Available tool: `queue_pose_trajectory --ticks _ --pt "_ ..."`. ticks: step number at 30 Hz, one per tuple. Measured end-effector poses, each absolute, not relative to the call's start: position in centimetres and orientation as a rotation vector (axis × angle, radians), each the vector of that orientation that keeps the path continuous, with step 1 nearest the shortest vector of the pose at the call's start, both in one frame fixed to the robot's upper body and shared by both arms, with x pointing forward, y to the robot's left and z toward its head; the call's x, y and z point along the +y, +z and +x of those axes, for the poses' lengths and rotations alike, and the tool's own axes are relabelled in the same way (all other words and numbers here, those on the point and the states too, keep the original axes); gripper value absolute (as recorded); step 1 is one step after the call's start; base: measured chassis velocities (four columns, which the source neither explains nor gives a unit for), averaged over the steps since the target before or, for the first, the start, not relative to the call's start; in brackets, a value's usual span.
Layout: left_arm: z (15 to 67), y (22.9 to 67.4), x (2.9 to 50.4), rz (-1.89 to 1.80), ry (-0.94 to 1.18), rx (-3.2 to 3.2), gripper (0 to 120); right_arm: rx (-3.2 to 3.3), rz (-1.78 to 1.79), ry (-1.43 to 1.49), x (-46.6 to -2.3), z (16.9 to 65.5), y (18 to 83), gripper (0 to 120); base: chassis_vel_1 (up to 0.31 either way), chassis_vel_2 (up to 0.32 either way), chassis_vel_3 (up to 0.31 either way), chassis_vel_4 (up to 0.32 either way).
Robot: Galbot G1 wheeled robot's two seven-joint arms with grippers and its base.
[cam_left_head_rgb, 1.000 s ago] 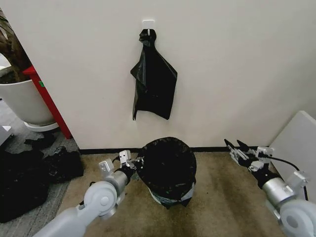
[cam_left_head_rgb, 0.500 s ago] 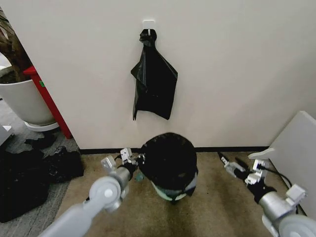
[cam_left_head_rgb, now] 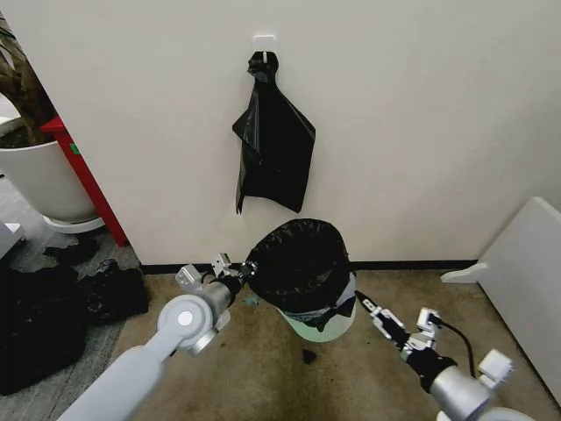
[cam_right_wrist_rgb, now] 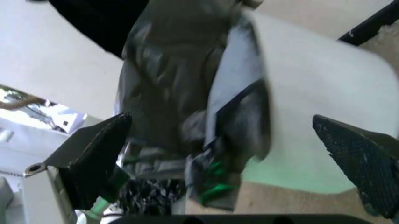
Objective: Place the garbage bag over the trash bin.
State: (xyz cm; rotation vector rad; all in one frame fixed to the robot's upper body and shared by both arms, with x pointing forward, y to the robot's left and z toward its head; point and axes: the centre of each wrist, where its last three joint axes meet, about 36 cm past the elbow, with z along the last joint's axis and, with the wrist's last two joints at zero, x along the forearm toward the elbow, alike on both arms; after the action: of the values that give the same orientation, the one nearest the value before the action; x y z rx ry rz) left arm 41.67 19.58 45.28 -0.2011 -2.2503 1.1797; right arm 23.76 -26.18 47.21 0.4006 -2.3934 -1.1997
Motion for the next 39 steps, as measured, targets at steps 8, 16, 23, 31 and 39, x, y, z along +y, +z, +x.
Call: queue_pose_trajectory --ticks 8,16,23,31,39 --pt "41.6 45.6 19.4 -0.215 1.181 -2.255 4 -2.411 0.351 -1.092 -25.1 24.1 46.5 100 0.0 0.0 0.0 0.0" --pt "41.5 46.2 19.2 -0.237 1.191 -2.254 4 -2.396 0.246 -1.022 -25.2 24.3 44.5 100 0.0 0.0 0.0 0.0" --pt "41.4 46.8 19.2 -0.246 1.207 -2.244 4 -2.395 0.191 -0.977 -26.4 24.1 41.9 100 0.0 0.0 0.0 0.0" --pt "41.5 47.2 19.4 -0.248 1.217 -2.24 4 -2.442 0.203 -0.947 -27.1 23.8 41.4 100 0.0 0.0 0.0 0.0" --pt "41.4 46.4 19.4 -0.277 1.122 -2.335 4 -2.477 0.213 -0.977 -27.5 22.3 44.2 100 0.0 0.0 0.0 0.0"
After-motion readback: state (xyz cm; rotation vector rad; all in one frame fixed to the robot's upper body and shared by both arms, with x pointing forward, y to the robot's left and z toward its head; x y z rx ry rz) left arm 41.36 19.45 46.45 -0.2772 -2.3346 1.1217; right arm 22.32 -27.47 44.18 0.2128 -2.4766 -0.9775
